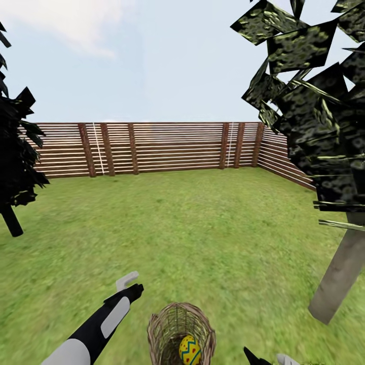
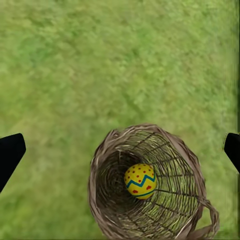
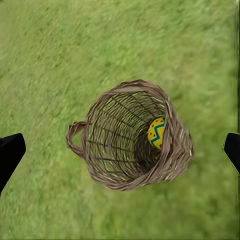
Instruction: Take the three Easter eggs out of the wicker basket on the lawn in the garden, then place them on the lawn next to a single tree (choose any tree) so that all three eggs are next to the same tree and none are left in the basket.
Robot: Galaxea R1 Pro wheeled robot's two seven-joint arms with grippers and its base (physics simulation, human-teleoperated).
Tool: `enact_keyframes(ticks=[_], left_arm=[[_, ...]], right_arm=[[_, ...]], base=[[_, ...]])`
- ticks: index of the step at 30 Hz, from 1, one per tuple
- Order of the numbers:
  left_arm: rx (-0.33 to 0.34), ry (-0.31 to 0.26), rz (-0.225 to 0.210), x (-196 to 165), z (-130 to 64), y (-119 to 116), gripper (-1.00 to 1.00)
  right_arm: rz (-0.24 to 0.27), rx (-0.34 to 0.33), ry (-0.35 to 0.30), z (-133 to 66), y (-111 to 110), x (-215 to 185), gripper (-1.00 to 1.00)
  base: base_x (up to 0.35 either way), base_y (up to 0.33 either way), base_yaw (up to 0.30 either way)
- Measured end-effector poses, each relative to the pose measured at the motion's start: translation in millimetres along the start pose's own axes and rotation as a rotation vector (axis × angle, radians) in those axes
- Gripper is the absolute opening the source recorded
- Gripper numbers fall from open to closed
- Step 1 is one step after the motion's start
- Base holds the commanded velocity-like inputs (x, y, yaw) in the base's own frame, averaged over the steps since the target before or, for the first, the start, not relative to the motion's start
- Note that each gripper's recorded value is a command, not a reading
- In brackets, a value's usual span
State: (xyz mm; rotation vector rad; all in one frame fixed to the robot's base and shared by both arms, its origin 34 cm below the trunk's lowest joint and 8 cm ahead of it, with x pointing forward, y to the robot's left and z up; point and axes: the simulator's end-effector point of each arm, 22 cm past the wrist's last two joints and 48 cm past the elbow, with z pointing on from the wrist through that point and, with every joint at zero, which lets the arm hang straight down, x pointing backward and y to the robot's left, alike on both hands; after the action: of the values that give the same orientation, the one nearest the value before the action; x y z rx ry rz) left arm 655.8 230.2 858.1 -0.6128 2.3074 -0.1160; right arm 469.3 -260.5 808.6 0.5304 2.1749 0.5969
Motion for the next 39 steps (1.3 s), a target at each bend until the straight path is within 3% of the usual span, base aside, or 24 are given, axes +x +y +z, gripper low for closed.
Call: enact_keyframes(ticks=[21, 29, 39], left_arm=[[0.008, -0.004, -0.001, -0.7, -2.0, -4.5, 1.0], [0.011, -0.014, -0.003, -4.3, -3.7, -5.4, 1.0], [0.014, -0.019, -0.004, -6.0, -6.0, -6.0, 1.0]], right_arm=[[0.002, 0.0, -0.003, -0.4, 0.4, -0.9, 1.0], [0.001, -0.002, -0.008, -1.0, 0.9, -2.9, 1.0], [0.002, -0.003, -0.018, -2.0, 0.9, -7.1, 1.0]], base=[[0.113, 0.012, -0.058], [0.241, 0.08, -0.206], [0.042, 0.009, -0.242]])
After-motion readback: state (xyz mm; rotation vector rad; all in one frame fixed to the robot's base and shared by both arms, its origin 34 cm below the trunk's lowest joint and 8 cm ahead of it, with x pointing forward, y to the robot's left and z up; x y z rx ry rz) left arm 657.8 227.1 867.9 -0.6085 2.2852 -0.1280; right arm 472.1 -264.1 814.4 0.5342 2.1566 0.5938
